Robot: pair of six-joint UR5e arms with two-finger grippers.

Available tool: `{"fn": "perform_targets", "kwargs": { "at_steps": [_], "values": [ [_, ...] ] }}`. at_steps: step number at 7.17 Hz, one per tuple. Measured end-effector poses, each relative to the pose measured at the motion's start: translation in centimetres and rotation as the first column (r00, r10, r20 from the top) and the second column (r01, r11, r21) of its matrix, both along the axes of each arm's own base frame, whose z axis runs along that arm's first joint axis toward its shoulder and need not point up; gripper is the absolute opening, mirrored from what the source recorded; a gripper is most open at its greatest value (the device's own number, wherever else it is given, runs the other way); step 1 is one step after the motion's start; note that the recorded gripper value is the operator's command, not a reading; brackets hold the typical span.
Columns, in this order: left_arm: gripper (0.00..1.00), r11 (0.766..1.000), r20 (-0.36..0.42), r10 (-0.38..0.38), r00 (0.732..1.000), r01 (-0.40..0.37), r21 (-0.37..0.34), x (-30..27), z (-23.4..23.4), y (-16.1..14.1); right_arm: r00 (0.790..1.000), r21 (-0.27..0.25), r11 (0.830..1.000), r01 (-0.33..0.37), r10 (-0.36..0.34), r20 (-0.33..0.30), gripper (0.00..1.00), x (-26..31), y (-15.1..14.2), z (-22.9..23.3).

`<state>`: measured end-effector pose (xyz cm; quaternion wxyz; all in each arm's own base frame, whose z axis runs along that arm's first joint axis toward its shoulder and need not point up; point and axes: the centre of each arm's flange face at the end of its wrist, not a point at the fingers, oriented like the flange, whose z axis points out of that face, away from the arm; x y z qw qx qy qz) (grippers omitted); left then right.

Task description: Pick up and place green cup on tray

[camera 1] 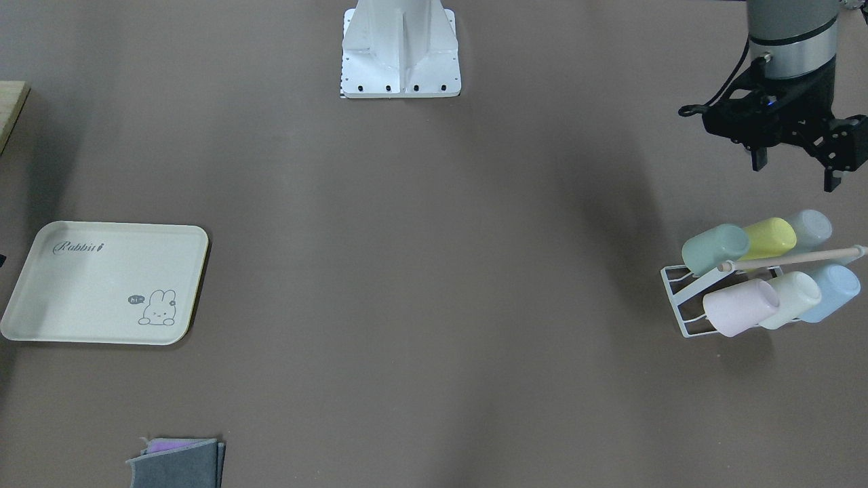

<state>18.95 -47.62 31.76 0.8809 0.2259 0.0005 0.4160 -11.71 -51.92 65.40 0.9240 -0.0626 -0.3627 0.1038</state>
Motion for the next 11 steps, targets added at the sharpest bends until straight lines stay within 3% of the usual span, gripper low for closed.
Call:
{"fn": "perform_targets", "kwargs": {
  "at_steps": [2, 4, 5, 6, 8, 10, 11],
  "values": [
    [0.98, 0.996, 0.164, 0.081, 0.983, -0.087, 0.033, 4.2, 0.6, 1.7, 1.0, 0.031, 1.0, 0.006, -0.006, 0.012, 0.94, -0.4, 1.0, 1.9],
    [0.98, 0.986, 0.326, 0.143, 0.935, -0.164, 0.04, 8.2, 0.8, 3.1, 1.0, 0.057, 0.998, 0.001, -0.003, 0.031, 0.93, -0.5, 1.6, 3.8],
    [0.98, 0.972, 0.419, 0.186, 0.889, -0.227, 0.05, 9.8, 0.7, 3.2, 0.999, 0.067, 0.998, 0.003, -0.006, 0.037, 0.91, -0.8, 1.6, 3.9],
    [0.98, 0.95, 0.517, 0.234, 0.823, -0.306, 0.056, 10.7, 0.5, 2.8, 0.999, 0.075, 0.997, 0.01, -0.013, 0.041, 0.9, -1.2, 1.4, 3.8],
    [0.98, 0.919, 0.632, 0.28, 0.723, -0.392, 0.041, 12.1, 1.1, 2.0, 0.999, 0.085, 0.996, 0.013, -0.018, 0.049, 0.85, -2.4, 0.7, 2.8],
    [0.98, 0.891, 0.705, 0.309, 0.639, -0.453, 0.02, 15.1, 2.8, 2.3, 0.998, 0.086, 0.996, 0.027, -0.031, 0.05, 0.68, -3.9, 0.6, 2.5],
    [0.98, 0.879, 0.745, 0.304, 0.593, -0.476, 0.021, 16.7, 3.9, 2.6, 0.998, 0.084, 0.996, 0.031, -0.035, 0.048, 0.42, -4.1, 0.6, 2.6]
  ]
}}
